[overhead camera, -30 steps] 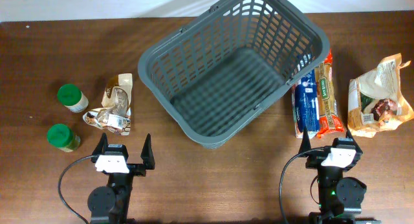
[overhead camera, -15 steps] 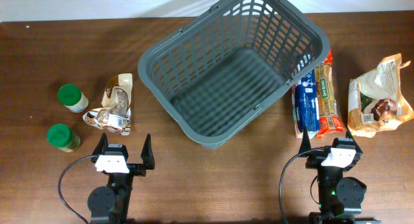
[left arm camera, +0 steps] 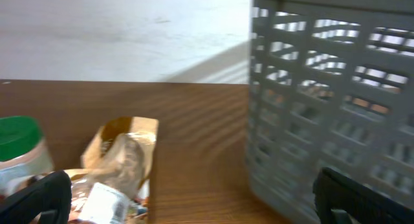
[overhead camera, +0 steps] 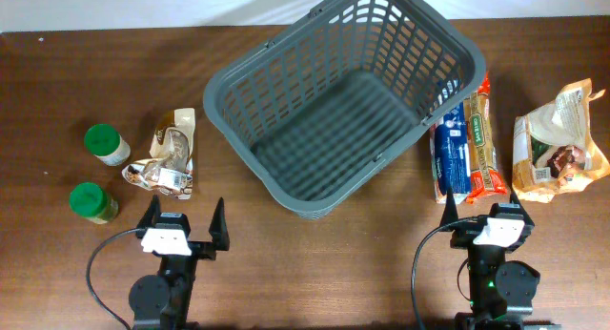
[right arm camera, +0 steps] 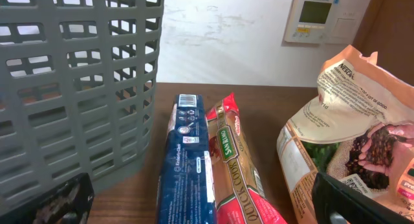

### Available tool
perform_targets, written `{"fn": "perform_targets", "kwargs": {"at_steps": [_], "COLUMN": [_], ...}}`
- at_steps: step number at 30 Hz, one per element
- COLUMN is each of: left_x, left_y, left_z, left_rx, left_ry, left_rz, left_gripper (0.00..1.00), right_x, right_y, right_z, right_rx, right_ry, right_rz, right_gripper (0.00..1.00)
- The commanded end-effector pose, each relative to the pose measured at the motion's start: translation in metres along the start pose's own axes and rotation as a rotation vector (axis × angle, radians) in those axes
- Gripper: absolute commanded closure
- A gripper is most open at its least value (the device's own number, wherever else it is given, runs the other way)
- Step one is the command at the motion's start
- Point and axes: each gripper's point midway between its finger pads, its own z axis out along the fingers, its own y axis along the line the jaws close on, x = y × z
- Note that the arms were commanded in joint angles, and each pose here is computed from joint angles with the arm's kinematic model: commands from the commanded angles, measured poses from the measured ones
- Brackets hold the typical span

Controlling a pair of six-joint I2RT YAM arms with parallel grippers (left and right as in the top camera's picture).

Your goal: Pack container

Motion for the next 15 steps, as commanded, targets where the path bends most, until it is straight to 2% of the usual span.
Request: {"fn": "perform_targets", "kwargs": {"at_steps": [1, 5, 10, 13, 15], "left_x": [0.004, -0.003, -0.052, -0.078, -0.095], "left_y": [-0.024, -0.030, -0.041, -0.034, -0.030], "left_z": [-0.001, -0.004, -0.019, -0.030, -0.035], "left_rx": [0.139, 0.175, 0.208, 0.141, 0.100], "left_ry": [0.006, -0.003, -0.042, 0.048, 0.112], "left_rz": [-0.006, -0.003, 0.007, -0.008, -0.019], "left_gripper": [0.01, 0.01, 0.01, 0.01, 0.01], "right_x": [0.003, -0.004, -0.032, -0.050, -0.063], "right_y": [0.002, 0.026, 0.043, 0.041, 0.042], "right_z": [0.000, -0.003, -0.019, -0.035, -0.045], "right_rx": [-0.015, -0.153, -0.275, -0.276, -0.291], "right_ry": [0.002, -0.016, -0.010, 0.077, 0.126], "right_rz": [0.008, 0.008, 0.039, 0.148, 0.157], "right_gripper": [0.01, 0.01, 0.01, 0.01, 0.01]}}
